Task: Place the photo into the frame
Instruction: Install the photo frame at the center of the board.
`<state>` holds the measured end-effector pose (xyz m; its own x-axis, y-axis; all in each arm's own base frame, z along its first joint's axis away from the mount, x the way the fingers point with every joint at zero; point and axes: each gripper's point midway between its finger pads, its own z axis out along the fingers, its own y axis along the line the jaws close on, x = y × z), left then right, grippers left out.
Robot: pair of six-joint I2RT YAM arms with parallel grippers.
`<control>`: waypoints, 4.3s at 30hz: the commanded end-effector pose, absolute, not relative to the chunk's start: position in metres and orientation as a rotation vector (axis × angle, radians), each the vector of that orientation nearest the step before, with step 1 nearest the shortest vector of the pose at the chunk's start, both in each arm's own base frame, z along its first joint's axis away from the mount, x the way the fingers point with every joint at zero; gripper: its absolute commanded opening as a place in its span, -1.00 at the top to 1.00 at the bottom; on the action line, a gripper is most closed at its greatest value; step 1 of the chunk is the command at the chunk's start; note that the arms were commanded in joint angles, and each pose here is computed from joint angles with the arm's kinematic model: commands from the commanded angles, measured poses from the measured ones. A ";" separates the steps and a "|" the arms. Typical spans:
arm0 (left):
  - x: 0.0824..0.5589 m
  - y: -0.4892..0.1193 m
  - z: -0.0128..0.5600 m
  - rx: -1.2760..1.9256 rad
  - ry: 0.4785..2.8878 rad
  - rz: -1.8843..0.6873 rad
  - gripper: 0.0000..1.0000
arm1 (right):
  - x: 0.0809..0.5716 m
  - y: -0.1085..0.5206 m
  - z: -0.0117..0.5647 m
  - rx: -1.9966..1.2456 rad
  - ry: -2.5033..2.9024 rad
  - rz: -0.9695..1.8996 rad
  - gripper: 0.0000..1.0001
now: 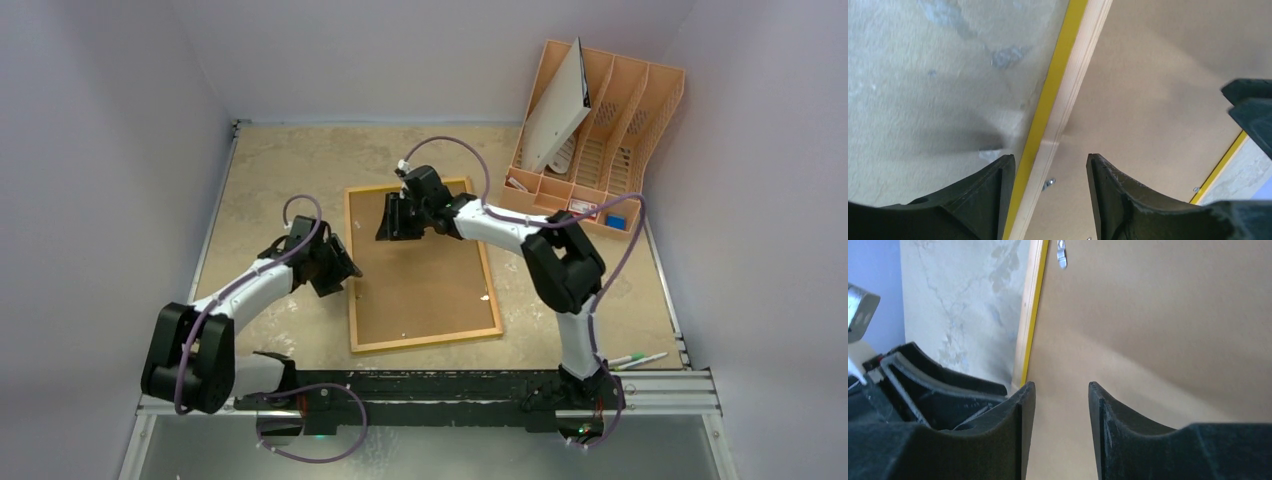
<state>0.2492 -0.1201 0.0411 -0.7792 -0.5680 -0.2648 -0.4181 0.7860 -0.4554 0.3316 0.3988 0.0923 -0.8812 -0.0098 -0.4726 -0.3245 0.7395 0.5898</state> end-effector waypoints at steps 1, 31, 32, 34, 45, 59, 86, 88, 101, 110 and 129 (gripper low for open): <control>0.284 -0.116 0.048 -0.700 2.525 -0.505 -0.09 | 0.359 0.430 0.104 -0.213 2.443 1.075 0.11; 0.277 -0.109 0.019 -0.573 2.698 -0.462 0.47 | 0.416 0.478 0.033 -0.054 2.412 1.136 0.34; 0.277 -0.109 0.019 -0.573 2.698 -0.462 0.47 | 0.414 0.480 0.033 -0.064 2.409 1.150 0.34; 0.277 -0.109 0.019 -0.570 2.697 -0.463 0.47 | 0.411 0.481 0.031 -0.081 2.407 1.171 0.36; 0.272 -0.105 0.010 -0.543 2.733 -0.418 0.51 | 0.401 0.490 0.022 -0.141 2.402 1.266 0.39; 0.273 -0.106 0.008 -0.524 2.742 -0.431 0.55 | 0.377 0.487 0.013 -0.048 2.473 1.356 0.47; 0.266 -0.104 0.006 -0.519 2.757 -0.418 0.56 | 0.412 0.492 0.002 0.054 2.415 1.229 0.47; 0.266 -0.104 0.006 -0.521 2.758 -0.417 0.56 | 0.413 0.494 0.008 0.027 2.394 1.246 0.47; 0.282 -0.106 0.014 -0.581 2.723 -0.458 0.22 | 0.401 0.478 0.061 -0.044 2.298 1.248 0.40; 0.297 -0.101 0.016 -0.619 2.692 -0.461 0.17 | 0.413 0.487 0.035 -0.012 2.338 1.225 0.40; 0.296 -0.096 0.008 -0.627 2.696 -0.467 0.52 | 0.418 0.488 0.005 0.064 2.384 1.169 0.48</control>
